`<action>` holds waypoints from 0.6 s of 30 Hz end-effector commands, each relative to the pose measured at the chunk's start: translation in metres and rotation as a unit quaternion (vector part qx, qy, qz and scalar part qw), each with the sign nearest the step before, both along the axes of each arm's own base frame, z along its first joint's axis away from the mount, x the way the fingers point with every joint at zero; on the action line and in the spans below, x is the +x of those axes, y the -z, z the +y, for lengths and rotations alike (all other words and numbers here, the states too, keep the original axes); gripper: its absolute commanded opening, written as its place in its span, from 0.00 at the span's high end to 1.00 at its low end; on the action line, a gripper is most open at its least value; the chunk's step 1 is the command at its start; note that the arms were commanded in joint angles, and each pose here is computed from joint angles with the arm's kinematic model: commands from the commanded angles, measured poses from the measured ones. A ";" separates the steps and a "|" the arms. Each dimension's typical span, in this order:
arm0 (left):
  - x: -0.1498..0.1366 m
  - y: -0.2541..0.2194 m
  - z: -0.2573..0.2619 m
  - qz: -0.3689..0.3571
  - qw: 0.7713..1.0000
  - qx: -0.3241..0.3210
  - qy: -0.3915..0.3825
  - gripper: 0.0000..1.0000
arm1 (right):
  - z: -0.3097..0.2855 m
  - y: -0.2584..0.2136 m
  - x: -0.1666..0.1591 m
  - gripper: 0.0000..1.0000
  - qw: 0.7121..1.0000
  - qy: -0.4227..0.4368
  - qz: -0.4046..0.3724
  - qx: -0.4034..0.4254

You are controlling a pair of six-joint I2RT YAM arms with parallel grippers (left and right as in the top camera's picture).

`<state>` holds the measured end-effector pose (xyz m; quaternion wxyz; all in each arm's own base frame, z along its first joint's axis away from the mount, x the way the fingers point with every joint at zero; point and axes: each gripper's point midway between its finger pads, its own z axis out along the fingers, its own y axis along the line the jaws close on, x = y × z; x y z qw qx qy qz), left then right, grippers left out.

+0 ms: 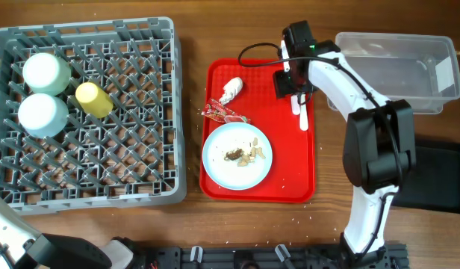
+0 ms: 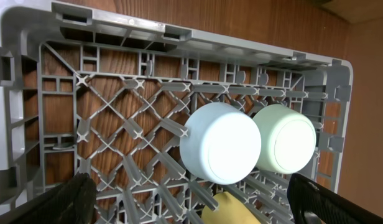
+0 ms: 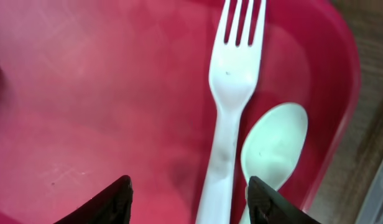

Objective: Sort waste into correct bins and load items into the dishwasher rack
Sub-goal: 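Reach the right gripper to the tray and grasp the white fork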

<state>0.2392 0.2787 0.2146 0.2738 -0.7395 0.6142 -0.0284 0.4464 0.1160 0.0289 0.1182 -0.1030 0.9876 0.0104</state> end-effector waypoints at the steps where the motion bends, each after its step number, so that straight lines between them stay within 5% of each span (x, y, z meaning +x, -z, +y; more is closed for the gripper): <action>1: 0.000 0.002 0.001 0.001 1.000 -0.003 -0.005 0.00 | 0.005 0.015 0.004 0.42 1.000 -0.014 0.008 0.014; 6: 0.000 0.002 0.001 0.001 1.000 -0.003 -0.005 0.00 | 0.004 0.040 0.000 0.51 0.999 -0.009 0.032 0.009; 11: 0.000 0.002 0.001 0.001 1.000 -0.003 -0.005 0.00 | 0.006 0.032 0.000 0.96 0.999 0.027 0.034 0.022; 15: 0.000 0.002 0.001 0.001 1.000 -0.003 -0.005 0.00 | 0.009 -0.026 0.012 0.96 0.998 0.037 -0.011 0.047; 18: 0.000 0.002 0.001 0.001 1.000 -0.003 -0.005 0.00 | -0.024 -0.119 0.030 0.96 0.988 0.085 -0.099 0.076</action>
